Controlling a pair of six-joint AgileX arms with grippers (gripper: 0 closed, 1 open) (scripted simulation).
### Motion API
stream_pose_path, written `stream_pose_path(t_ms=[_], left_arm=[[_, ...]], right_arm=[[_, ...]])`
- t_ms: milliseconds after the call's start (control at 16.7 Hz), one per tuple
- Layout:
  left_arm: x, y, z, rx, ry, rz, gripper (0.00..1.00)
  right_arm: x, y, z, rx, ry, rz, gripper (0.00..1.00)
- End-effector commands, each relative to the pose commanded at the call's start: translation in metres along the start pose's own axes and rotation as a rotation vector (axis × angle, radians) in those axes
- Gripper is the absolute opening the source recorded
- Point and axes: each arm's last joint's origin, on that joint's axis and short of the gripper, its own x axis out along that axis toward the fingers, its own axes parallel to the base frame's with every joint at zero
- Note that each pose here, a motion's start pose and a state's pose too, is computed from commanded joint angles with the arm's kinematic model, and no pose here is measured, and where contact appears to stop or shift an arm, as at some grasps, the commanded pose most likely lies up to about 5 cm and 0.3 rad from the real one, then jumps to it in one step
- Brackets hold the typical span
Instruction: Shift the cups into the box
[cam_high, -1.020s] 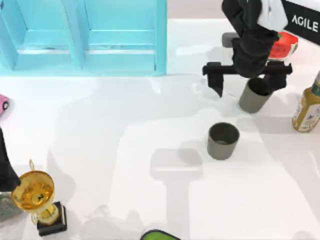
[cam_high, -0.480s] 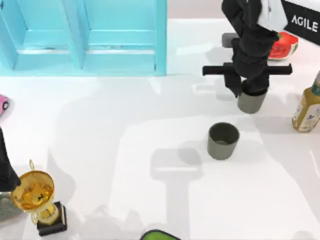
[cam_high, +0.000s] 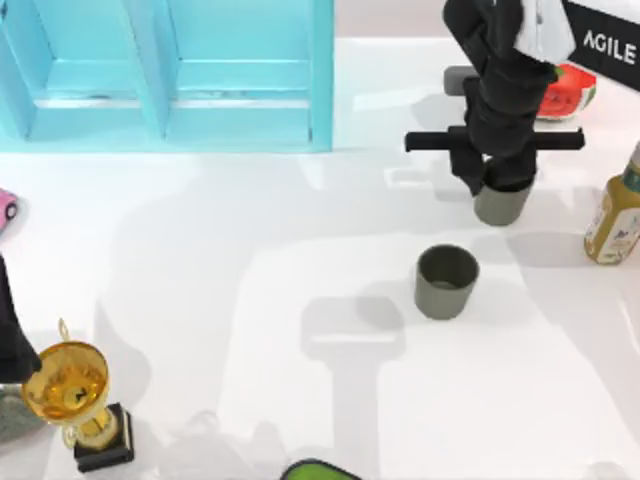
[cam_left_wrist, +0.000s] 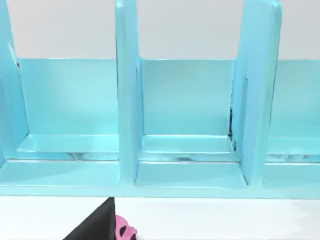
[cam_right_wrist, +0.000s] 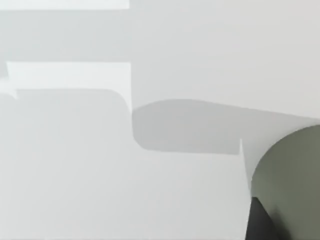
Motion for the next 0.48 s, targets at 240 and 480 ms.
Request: stream_pose_path(t_ms=[240, 480], left_arm=[[0.000, 0.000, 0.000, 0.000, 0.000, 0.000, 1.00], [0.000, 0.000, 0.000, 0.000, 0.000, 0.000, 1.00]], right_arm=[[-0.016, -0.009, 0.009, 0.005, -0.053, 0.033, 0.00], [-0.064, -0.042, 0.024, -0.001, -0.124, 0.077, 0.00]])
